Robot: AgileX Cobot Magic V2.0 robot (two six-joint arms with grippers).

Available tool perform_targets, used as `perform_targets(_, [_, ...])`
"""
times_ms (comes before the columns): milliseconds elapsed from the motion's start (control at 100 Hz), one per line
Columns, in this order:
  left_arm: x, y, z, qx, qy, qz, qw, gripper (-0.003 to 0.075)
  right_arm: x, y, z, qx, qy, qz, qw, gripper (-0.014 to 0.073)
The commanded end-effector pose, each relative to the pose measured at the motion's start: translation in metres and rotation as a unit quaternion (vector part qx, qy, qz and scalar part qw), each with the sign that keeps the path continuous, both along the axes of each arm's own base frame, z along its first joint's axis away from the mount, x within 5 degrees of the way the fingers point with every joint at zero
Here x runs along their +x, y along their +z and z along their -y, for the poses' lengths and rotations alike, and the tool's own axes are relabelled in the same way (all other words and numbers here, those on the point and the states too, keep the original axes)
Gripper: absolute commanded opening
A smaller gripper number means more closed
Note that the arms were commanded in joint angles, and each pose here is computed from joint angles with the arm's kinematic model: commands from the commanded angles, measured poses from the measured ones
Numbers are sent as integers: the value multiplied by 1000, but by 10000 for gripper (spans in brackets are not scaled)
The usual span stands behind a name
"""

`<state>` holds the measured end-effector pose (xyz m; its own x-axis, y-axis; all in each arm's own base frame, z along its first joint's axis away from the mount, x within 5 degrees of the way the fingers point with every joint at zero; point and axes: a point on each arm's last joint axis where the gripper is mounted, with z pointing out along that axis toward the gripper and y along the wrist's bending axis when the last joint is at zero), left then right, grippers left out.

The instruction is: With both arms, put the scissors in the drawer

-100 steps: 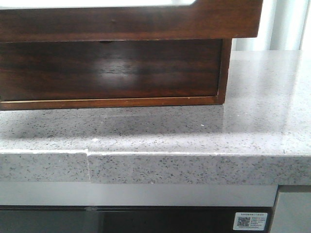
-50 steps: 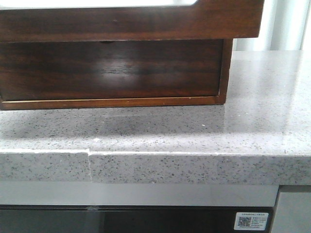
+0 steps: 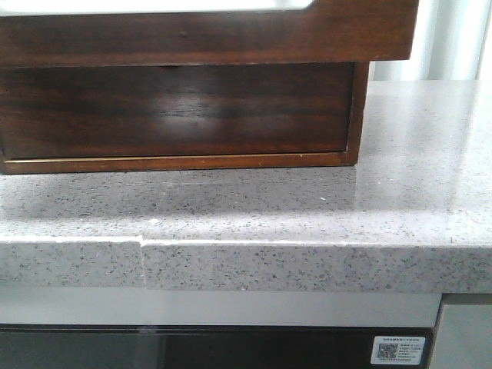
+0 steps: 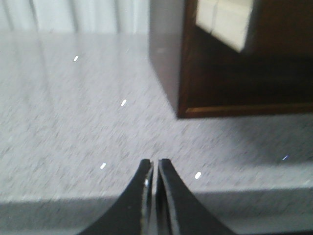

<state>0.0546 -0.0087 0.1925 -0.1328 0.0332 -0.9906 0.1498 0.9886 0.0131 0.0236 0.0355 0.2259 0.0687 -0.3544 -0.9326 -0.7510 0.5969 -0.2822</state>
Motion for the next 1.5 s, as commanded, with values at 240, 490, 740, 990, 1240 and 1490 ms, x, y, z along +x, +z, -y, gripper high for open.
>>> perform_targets(240, [-2,-12,-1,20,10,-26,999,-19,2,13,0,29,-7,20,999,-61])
perform_targets(490, [-2,-12,-1,19,10,-26,999,-19,2,13,0,29,-7,20,999,-61])
perform_targets(740, [-2,-12,-1,19,10,-26,999,-19,2,13,0,29,-7,20,999,-61])
perform_targets(990, [-2,-12,-1,19,10,-26,999,-19,2,13,0,29,-7,20,999,-61])
perform_targets(1240, [-2,-12,-1,19,10,-26,999,-19,10,24,4,136,-65,68,986,-61])
perform_targets(1490, [-2,-12,-1,19,10,-26,999,-19,18,20,12,291,-151,170,929,-61])
